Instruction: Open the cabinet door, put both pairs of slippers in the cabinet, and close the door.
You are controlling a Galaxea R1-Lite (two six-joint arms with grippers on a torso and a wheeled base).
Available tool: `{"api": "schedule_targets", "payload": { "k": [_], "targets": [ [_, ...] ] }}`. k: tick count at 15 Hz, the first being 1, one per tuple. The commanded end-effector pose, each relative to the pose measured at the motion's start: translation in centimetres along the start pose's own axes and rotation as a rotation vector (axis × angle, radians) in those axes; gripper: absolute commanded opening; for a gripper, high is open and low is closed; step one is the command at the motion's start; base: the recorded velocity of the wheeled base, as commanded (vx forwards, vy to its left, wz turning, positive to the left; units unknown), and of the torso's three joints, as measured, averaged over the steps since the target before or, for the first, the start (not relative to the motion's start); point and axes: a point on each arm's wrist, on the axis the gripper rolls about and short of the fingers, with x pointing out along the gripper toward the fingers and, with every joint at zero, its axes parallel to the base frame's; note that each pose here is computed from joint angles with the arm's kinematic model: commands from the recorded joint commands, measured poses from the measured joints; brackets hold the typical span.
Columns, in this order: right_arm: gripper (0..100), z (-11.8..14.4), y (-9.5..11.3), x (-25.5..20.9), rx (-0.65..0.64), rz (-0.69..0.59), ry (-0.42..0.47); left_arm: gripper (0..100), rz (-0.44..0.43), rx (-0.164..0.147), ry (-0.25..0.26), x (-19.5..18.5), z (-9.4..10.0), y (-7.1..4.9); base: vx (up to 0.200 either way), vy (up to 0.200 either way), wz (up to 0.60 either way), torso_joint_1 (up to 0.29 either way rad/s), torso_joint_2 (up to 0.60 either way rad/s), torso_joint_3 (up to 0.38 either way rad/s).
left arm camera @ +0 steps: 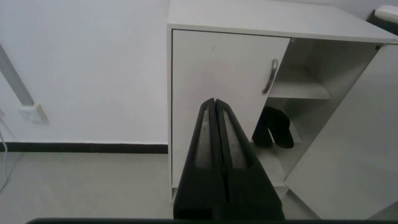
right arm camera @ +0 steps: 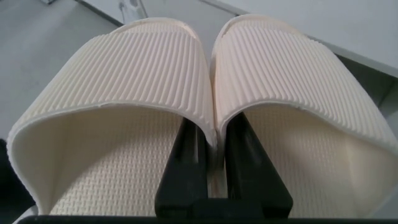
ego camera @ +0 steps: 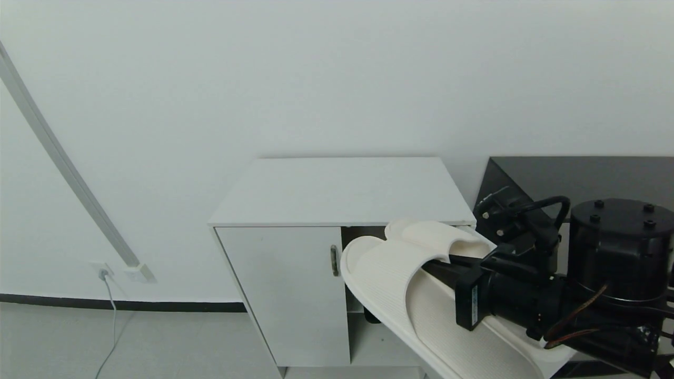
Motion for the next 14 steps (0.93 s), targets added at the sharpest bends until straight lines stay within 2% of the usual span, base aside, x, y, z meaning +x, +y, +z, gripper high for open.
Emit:
{"api": "schedule_targets", "payload": {
  "k": [1,8,14],
  "targets": [
    [0,-0.71,-0.03,0.32,-0.019,-0.002,0.018,0,0.002,-0.001,0.0,0.0,-0.01,0.0,0.0,0.0,0.0,0.0,0.0,0.0],
    [0,-1.02,-0.06,0.36,-0.021,-0.003,0.024,0,0.0,-0.004,0.0,0.0,-0.01,0.0,0.0,0.0,0.0,0.0,0.0,0.0],
    [0,-1.11,-0.07,0.34,-0.021,-0.001,0.027,0,0.002,-0.006,0.0,0.0,-0.01,0.0,0.0,0.0,0.0,-0.198,0.47,0.26]
  ]
}}
